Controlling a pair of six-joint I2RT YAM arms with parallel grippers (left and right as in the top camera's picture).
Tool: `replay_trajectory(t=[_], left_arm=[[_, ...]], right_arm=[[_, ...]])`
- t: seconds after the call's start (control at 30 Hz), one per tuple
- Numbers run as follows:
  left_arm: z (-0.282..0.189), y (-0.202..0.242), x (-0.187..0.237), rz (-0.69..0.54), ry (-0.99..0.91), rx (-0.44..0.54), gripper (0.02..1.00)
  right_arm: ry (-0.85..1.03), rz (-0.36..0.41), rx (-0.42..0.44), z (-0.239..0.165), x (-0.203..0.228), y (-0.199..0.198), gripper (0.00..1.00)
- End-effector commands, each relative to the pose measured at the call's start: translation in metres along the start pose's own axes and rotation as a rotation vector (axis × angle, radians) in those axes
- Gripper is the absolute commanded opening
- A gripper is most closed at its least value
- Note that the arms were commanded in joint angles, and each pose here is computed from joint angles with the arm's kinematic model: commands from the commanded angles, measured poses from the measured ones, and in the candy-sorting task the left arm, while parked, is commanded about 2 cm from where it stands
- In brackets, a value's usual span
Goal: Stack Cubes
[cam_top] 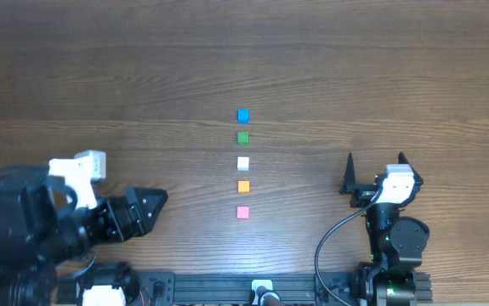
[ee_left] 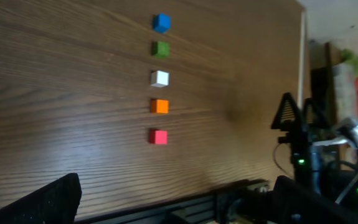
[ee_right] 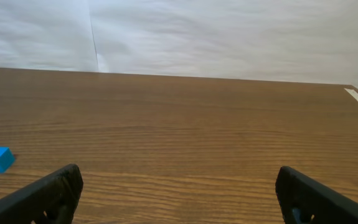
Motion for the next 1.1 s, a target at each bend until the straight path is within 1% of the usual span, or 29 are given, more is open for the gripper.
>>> replay_trajectory(t=[0.03,0.1,0.2,0.3,0.4,0.43,0.5,0.67,0.77,0.9,1.0,1.1], left_arm=[[0.024,0.001,-0.021,0.038,0.084,-0.070,0.993],[0.041,-0.002,-0.027,0.053,0.142,-0.106,0.993],[0.078,-0.013,-0.033,0.076,0.225,-0.219,0.996],[0.118,-0.030,-0.027,0.116,0.295,-0.311,0.998],[0.156,-0.049,-0.013,0.164,0.382,-0.339,0.998],[0.177,-0.057,-0.002,0.180,0.436,-0.362,0.998],[0.199,-0.063,0.009,0.190,0.484,-0.392,0.996],[0.244,-0.064,0.033,0.142,0.571,-0.477,1.000],[0.262,-0.066,0.042,0.135,0.594,-0.483,1.000],[0.276,-0.073,0.053,0.136,0.615,-0.451,1.000],[0.279,-0.070,0.055,0.096,0.619,-0.480,1.000],[0.281,-0.069,0.061,0.101,0.638,-0.488,0.998]], right_arm=[[-0.003,0.006,0.012,0.000,0.001,-0.002,0.993],[-0.003,0.006,0.012,0.000,0.001,-0.002,0.991],[-0.003,0.007,0.012,0.000,0.001,-0.002,0.993],[-0.003,0.006,0.012,0.000,0.001,-0.002,0.993],[-0.003,0.006,0.012,0.000,0.001,-0.002,0.993],[-0.003,0.006,0.012,0.000,0.001,-0.002,0.991],[-0.003,0.006,0.012,0.000,0.001,-0.002,0.989],[-0.003,0.006,0.012,0.000,0.001,-0.002,0.991],[-0.003,0.007,0.012,0.000,0.001,-0.002,0.993],[-0.003,0.007,0.012,0.000,0.001,-0.002,0.991],[-0.003,0.006,0.012,0.000,0.001,-0.002,0.993],[-0.003,0.006,0.012,0.000,0.001,-0.002,0.991]])
Point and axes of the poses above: each gripper's point midway between its finger pads, its own z axis out along the fingers, its own y axis along the line the jaws close on, x = y × z, the point moved 10 cm from there along -z, back along the fingers, and after that the axes turned 10 degrees about z, right-handed, at the moved point
